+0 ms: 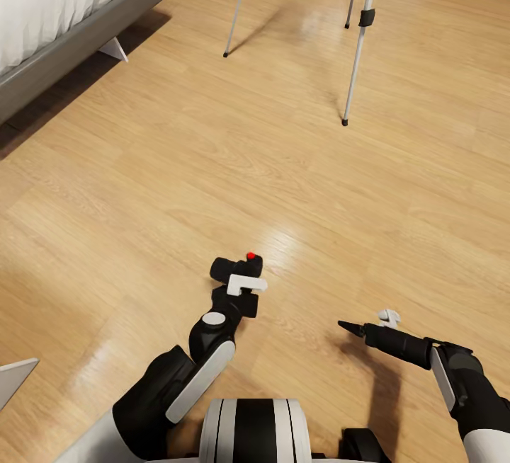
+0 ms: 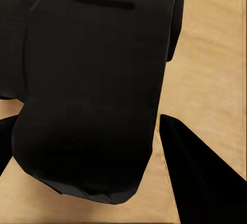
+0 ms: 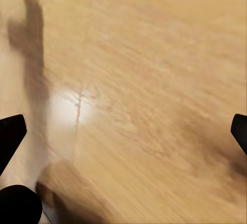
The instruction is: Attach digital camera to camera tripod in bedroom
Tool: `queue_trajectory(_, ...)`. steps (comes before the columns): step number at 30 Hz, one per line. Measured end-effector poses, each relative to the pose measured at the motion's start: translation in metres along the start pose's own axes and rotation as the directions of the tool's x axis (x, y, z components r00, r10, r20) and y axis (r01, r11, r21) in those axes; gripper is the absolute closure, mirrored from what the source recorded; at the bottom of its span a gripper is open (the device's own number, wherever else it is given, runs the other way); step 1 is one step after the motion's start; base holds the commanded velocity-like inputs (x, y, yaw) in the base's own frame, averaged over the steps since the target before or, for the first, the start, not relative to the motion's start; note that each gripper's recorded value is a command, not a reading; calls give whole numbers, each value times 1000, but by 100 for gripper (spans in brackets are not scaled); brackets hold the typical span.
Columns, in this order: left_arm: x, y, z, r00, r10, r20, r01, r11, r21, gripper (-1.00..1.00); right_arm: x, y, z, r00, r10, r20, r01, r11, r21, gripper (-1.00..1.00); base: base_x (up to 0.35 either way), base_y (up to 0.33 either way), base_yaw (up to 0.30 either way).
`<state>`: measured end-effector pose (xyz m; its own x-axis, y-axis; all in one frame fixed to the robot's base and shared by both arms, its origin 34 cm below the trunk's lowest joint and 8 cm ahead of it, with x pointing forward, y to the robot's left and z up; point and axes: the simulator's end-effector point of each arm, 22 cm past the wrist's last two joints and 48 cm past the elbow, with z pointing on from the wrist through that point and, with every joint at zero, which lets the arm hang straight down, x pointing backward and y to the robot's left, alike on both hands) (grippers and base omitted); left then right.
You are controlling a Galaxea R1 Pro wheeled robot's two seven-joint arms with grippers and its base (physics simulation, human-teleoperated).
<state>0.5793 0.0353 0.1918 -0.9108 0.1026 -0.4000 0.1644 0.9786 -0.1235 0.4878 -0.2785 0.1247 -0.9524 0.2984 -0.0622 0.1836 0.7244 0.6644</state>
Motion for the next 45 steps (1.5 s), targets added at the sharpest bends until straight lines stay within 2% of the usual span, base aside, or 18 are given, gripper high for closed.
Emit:
queue_trajectory(4,1,-8,-3,1000,-3,-4,3,1000,13,100,1,4,0,1000,0,-2,0,1000,-16,-100,0,0,0)
queue_trajectory(9,6,-7,-4,1000,-16,-16,16,1000,2,100,1,6,0,1000,0,-5,0,1000,-27,-100,0,0,0)
queue_trajectory(16,-3,8,-2,995,-91,46,93,995,-38,100,1,7,0,1000,-1,-7,1,1000,-30,-100,0,0,0)
queue_trajectory(20,-6,14,-4,991,-115,64,118,992,-51,100,1,10,0,1000,-4,-7,4,999,-33,-100,0,0,0)
queue_trajectory(27,-17,21,-14,989,-114,91,119,991,-57,100,-9,20,-6,1000,-21,12,22,999,-42,-100,0,0,0)
queue_trajectory(32,-26,23,-23,986,-129,103,134,990,-42,100,-17,29,-12,999,-30,27,32,998,-55,-100,0,0,0)
queue_trajectory(36,-27,25,-32,980,-178,84,179,984,-4,100,-23,40,-17,998,-38,39,42,995,-87,-100,0,0,0)
queue_trajectory(38,-25,33,-34,973,-220,72,219,976,11,100,-25,50,-21,998,-41,43,45,992,-120,-100,0,0,0)
queue_trajectory(40,-25,49,-35,959,-274,67,273,962,17,100,-25,61,-24,999,-35,38,40,986,-160,-100,0,0,0)
queue_trajectory(42,-27,69,-37,935,-349,59,348,937,32,100,-25,72,-28,999,-21,29,27,980,-197,-100,0,0,0)
queue_trajectory(43,-25,81,-37,884,-468,3,464,878,115,100,-24,79,-31,1000,2,12,1,973,-230,-100,0,0,0)
queue_trajectory(44,-25,87,-39,865,-501,-18,498,855,148,100,-25,81,-33,1000,5,11,-2,972,-236,-100,0,0,0)
queue_trajectory(45,-26,89,-42,857,-515,-27,512,843,165,100,-26,83,-35,1000,4,12,-1,971,-238,-100,0,0,0)
